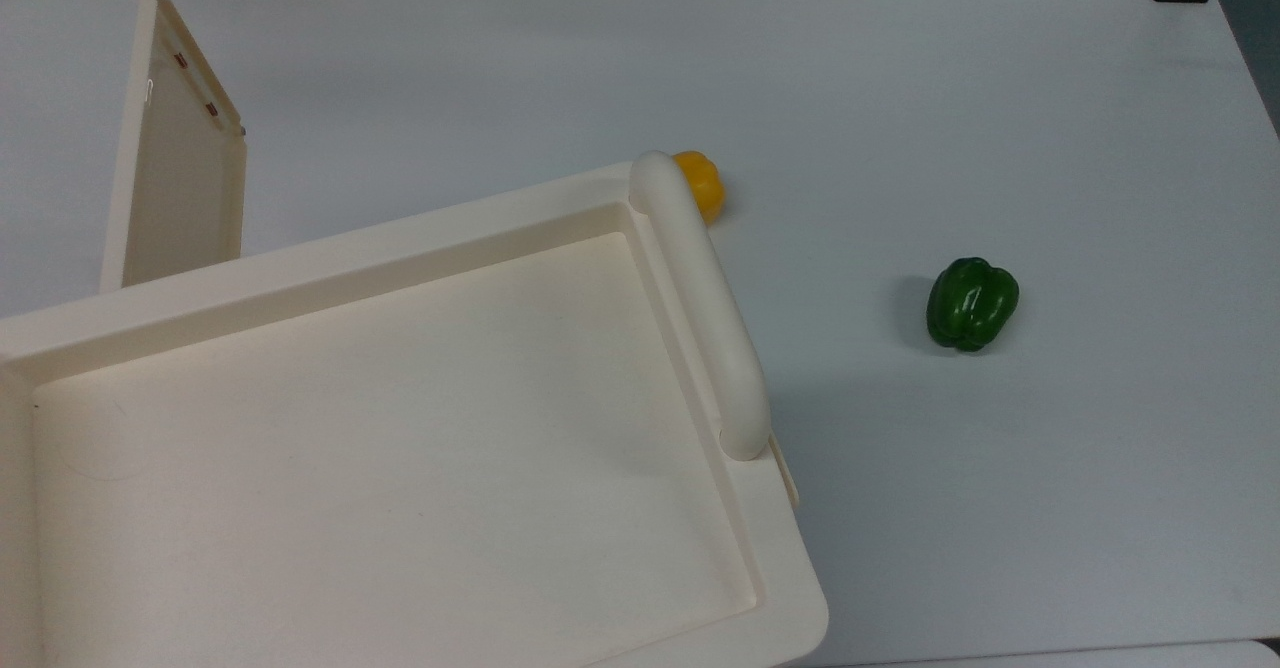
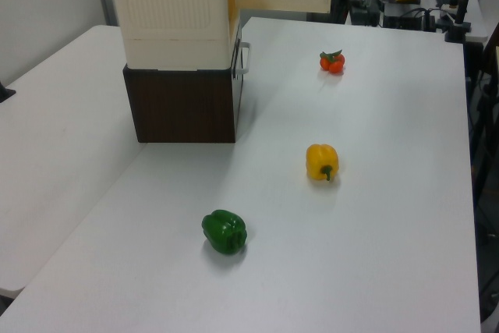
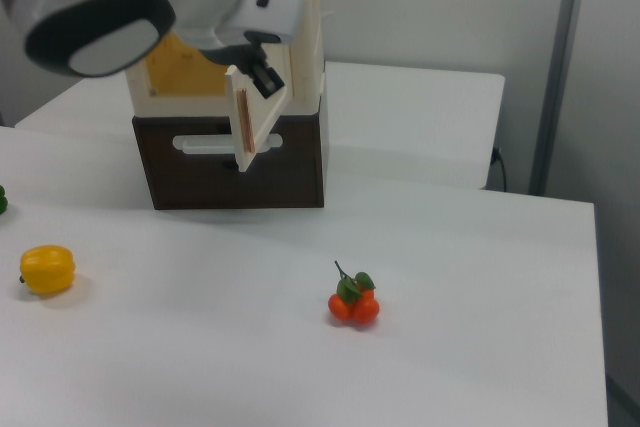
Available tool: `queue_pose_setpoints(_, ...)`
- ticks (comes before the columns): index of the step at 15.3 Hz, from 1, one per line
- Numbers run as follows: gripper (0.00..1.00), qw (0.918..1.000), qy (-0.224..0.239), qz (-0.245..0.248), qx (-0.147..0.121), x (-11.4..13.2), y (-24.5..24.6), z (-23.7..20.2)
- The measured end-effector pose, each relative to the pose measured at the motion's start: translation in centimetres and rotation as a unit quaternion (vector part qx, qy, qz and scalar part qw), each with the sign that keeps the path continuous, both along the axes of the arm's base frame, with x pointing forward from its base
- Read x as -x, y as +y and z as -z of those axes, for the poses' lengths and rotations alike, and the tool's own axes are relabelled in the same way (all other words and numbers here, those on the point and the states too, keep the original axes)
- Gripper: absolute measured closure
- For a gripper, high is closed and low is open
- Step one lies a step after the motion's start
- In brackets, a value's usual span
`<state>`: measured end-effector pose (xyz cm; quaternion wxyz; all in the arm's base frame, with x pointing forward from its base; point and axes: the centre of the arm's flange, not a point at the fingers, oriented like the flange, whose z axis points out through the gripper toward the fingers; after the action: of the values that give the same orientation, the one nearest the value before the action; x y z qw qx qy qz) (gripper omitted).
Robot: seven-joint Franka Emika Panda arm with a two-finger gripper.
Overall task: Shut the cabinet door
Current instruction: 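Bring the gripper against the outer face of the open door, then push the door with the gripper, swinging it shut against the cabinet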
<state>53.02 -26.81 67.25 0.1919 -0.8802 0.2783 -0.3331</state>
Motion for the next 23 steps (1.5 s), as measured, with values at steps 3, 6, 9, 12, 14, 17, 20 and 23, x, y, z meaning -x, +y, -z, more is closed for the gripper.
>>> queue_pose_setpoints(3, 0.99, 0.9999, -0.015, -0.001, 0.009, -2.1, 0.5, 1.7)
queue_pose_setpoints(6, 0.99, 0.9994, -0.022, -0.022, 0.014, -3.6, 2.0, 2.8)
queue_pose_setpoints(9, 0.99, 0.9987, -0.019, -0.043, 0.016, -4.8, 4.0, 3.3)
queue_pose_setpoints(12, 0.99, 0.9978, -0.016, -0.063, 0.015, -5.8, 6.3, 3.8)
queue_pose_setpoints(14, 0.99, 0.9970, -0.015, -0.075, 0.014, -6.4, 7.6, 4.0)
queue_pose_setpoints(17, 0.99, 0.9954, -0.014, -0.094, 0.013, -7.1, 9.8, 4.2)
queue_pose_setpoints(20, 0.99, 0.9931, -0.010, -0.117, 0.010, -8.1, 12.5, 4.7)
queue_pose_setpoints(23, 0.99, 0.9914, -0.014, -0.130, 0.013, -9.0, 14.8, 5.2)
